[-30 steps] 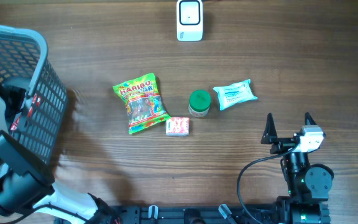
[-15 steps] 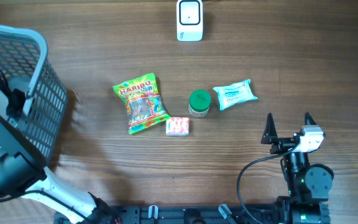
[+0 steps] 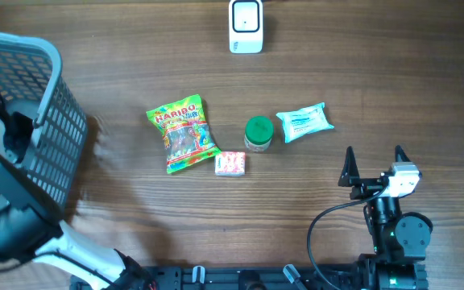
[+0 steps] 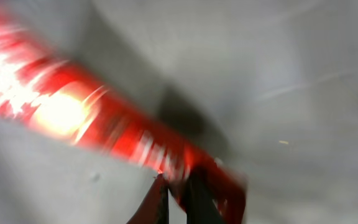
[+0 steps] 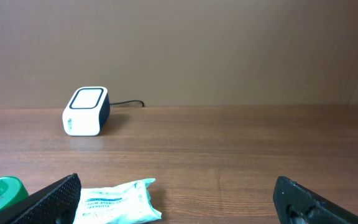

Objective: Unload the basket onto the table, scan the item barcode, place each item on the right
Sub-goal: 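Reach into the basket and grasp the red NESCAFE stick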

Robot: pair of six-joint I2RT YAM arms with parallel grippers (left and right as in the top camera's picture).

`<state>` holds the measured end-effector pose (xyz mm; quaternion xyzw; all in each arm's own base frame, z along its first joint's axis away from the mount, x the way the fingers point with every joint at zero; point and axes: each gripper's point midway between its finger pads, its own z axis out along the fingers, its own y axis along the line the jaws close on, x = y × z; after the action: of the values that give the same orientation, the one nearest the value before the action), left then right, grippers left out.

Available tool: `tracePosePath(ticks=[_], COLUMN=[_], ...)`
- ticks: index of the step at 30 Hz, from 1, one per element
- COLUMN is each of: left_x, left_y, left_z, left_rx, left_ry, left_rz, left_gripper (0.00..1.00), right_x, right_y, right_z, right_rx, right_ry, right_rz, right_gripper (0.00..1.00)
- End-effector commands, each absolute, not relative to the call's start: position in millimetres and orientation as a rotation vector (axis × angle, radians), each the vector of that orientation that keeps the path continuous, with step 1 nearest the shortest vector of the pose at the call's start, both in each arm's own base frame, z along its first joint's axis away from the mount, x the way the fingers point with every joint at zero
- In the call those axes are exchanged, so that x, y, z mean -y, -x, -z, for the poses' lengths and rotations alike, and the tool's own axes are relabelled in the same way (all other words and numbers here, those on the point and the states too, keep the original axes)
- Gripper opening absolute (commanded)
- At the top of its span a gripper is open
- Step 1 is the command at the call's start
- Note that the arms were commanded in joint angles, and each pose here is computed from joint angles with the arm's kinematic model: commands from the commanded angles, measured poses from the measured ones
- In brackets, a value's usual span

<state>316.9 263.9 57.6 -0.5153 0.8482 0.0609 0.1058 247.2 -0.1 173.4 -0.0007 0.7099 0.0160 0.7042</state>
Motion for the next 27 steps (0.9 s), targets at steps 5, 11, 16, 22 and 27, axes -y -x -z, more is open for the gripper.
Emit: tracePosePath(ticks=[5,11,16,22,27], left_x=[-263,-259,-274,-286,-294], left_y=[-316,-278,-270,-279,-279], left_z=[-198,-171,-105,-49,-28], left_rx=[-2.187,-1.963,-2.006,-2.064,-2.06], left_ry=[1.378,1.868,2.031,2.073,2.078], left_rz=[-0.208,-0.18,-0.332,-0.381,-0.432], left_gripper=[0.04,1.0,0.99,0.92,1.0], right_x=[-1,-1,-1,-1,-1], right_y=[-247,-247,-247,-247,-247], right_z=[-175,-175,-175,-175,-175], right_rx=[-1.571,-1.571,-1.571,-1.57,-1.571], right_ry=[0.002,0.002,0.002,0.002,0.002], right_rz=[-0.045,-0.045,-0.045,-0.045,-0.045], right_gripper=[1.0,1.0,1.0,1.0,1.0])
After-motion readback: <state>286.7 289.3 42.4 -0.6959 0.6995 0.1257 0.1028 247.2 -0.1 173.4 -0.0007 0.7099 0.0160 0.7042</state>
